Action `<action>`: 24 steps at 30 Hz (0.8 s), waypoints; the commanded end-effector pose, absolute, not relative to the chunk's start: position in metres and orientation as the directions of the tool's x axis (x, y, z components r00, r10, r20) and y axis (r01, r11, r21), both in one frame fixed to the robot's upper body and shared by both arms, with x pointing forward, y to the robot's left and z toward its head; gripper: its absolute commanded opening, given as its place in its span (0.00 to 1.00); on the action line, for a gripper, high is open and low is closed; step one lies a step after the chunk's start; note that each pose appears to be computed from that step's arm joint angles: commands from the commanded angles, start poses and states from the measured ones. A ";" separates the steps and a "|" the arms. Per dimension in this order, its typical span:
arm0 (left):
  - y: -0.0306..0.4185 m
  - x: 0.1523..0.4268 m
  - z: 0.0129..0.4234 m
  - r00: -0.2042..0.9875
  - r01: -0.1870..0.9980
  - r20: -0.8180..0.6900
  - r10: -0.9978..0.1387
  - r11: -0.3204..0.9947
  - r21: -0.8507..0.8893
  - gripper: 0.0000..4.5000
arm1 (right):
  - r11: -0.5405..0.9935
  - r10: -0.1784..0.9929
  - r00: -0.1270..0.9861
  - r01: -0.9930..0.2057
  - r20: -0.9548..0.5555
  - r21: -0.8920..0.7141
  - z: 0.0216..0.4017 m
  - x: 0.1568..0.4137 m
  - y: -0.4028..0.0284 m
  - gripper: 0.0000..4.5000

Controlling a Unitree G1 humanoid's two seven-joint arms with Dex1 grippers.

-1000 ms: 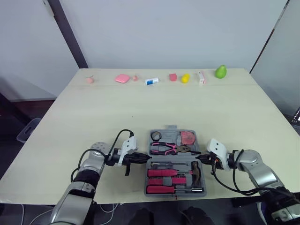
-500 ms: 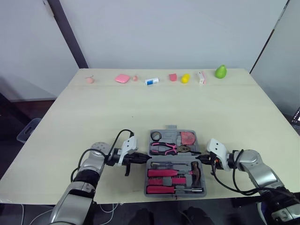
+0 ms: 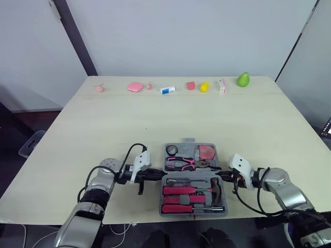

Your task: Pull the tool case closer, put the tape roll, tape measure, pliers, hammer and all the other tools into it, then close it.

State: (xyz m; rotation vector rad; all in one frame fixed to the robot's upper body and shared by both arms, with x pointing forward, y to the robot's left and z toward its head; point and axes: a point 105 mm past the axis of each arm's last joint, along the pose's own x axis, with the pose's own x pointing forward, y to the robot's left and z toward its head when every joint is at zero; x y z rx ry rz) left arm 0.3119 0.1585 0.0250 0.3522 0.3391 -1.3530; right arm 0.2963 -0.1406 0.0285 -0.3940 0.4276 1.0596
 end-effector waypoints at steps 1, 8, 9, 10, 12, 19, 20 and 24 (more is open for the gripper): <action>0.169 0.315 0.025 0.273 0.961 -0.402 -0.874 0.265 0.075 0.05 | 0.479 0.726 0.470 -0.869 -0.503 -0.120 0.032 0.299 -0.152 0.00; 0.177 0.320 0.062 0.347 0.937 -0.222 -0.911 0.329 0.115 0.05 | 0.551 0.711 0.549 -0.823 -0.440 -0.136 0.051 0.305 -0.171 0.00; 0.177 0.319 0.074 0.348 0.936 -0.182 -0.920 0.328 0.129 0.05 | 0.565 0.710 0.560 -0.815 -0.428 -0.131 0.056 0.305 -0.175 0.00; 0.176 0.317 0.083 0.339 0.937 -0.155 -0.928 0.319 0.140 0.05 | 0.575 0.714 0.565 -0.810 -0.413 -0.114 0.061 0.306 -0.178 0.00; 0.172 0.310 0.094 0.302 0.947 -0.133 -0.944 0.281 0.152 0.05 | 0.596 0.725 0.576 -0.799 -0.378 -0.075 0.070 0.308 -0.180 0.00; 0.144 0.274 0.091 0.109 0.992 -0.201 -0.974 0.093 0.088 0.00 | 0.660 0.736 0.605 -0.741 -0.304 0.124 0.085 0.327 -0.174 0.36; 0.140 0.270 0.089 0.083 0.995 -0.213 -0.973 0.068 0.075 0.00 | 0.661 0.740 0.601 -0.733 -0.303 0.159 0.086 0.331 -0.172 0.46; 0.126 0.254 0.071 -0.028 0.999 -0.307 -0.951 -0.038 0.029 0.00 | 0.697 0.717 0.624 -0.648 -0.310 0.307 0.086 0.358 -0.165 0.80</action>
